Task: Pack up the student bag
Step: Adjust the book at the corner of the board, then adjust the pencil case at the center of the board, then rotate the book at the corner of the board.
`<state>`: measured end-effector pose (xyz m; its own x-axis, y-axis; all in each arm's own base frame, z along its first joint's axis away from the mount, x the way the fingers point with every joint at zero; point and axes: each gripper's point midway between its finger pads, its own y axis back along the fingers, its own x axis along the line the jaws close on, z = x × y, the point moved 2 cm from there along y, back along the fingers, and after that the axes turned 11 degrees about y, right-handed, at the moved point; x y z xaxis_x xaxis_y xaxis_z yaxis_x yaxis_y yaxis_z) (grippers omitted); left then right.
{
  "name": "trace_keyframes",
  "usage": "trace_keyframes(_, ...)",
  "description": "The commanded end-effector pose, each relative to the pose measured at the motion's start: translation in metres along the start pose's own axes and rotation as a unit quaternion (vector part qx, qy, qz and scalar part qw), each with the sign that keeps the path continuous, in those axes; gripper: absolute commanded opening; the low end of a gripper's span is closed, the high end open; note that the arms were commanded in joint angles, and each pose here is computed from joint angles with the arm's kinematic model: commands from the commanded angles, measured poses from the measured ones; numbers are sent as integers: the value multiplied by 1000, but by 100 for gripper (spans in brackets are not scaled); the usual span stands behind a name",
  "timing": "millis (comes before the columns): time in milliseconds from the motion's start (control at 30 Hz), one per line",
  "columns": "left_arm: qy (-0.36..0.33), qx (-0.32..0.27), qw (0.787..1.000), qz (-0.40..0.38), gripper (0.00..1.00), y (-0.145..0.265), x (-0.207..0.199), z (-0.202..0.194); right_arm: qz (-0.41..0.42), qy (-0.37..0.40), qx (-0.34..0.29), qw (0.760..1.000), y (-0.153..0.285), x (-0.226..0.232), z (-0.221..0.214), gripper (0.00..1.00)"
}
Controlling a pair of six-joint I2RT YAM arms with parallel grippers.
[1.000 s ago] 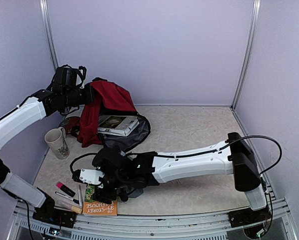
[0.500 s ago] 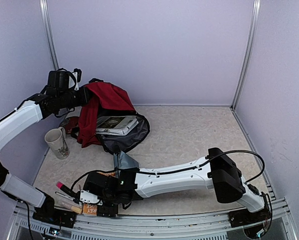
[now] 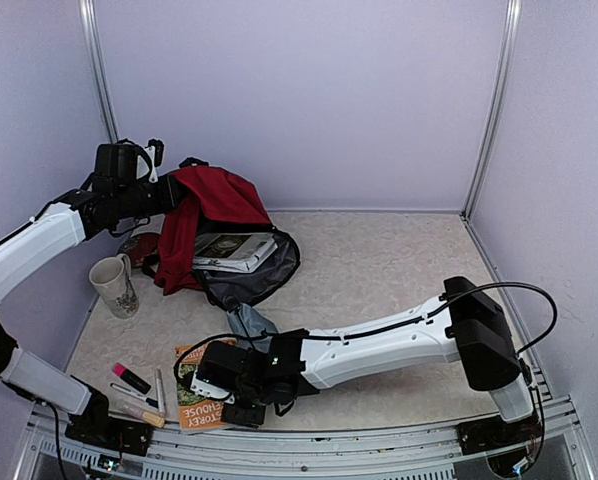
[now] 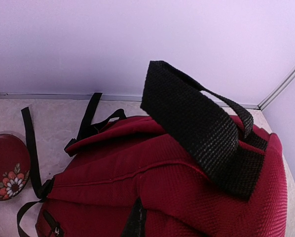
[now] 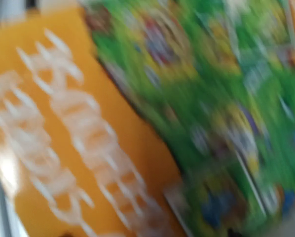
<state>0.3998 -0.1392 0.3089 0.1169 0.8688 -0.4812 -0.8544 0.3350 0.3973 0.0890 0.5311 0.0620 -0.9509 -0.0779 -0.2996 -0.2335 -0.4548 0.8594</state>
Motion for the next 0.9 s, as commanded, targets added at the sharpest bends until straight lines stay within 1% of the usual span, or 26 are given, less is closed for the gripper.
trace_keyframes(0,10,-39,998,-42,0,10,-16,21,-15,-3,171,985,-9,-10,-107,77)
trace_keyframes(133,10,-37,998,-41,0,8,-15,20,-42,-25,188,981,2,-38,-125,76)
trace_keyframes(233,10,-35,999,-40,0,7,-14,19,-47,-29,169,984,6,-48,-115,75)
trace_keyframes(300,10,-34,999,-39,0,6,-13,19,-24,-33,129,991,8,-45,-92,75)
trace_keyframes(400,10,-35,999,-36,0,5,-11,19,26,-25,44,998,18,-26,-52,77)
trace_keyframes(467,10,-34,999,-36,0,4,-11,19,34,-13,-10,999,27,-15,-29,79)
trace_keyframes(567,11,-31,999,-38,0,3,-11,18,28,11,-59,998,38,-3,-3,85)
trace_keyframes(633,11,-28,999,-39,0,2,-12,16,48,21,-79,995,39,8,10,91)
trace_keyframes(667,10,-27,999,-40,0,2,-12,16,51,21,-77,995,34,11,11,99)
trace_keyframes(767,10,-28,999,-40,0,2,-12,16,34,10,-24,999,14,8,-4,100)
trace_keyframes(867,9,-28,999,-41,0,3,-12,16,30,9,4,1000,0,9,-13,100)
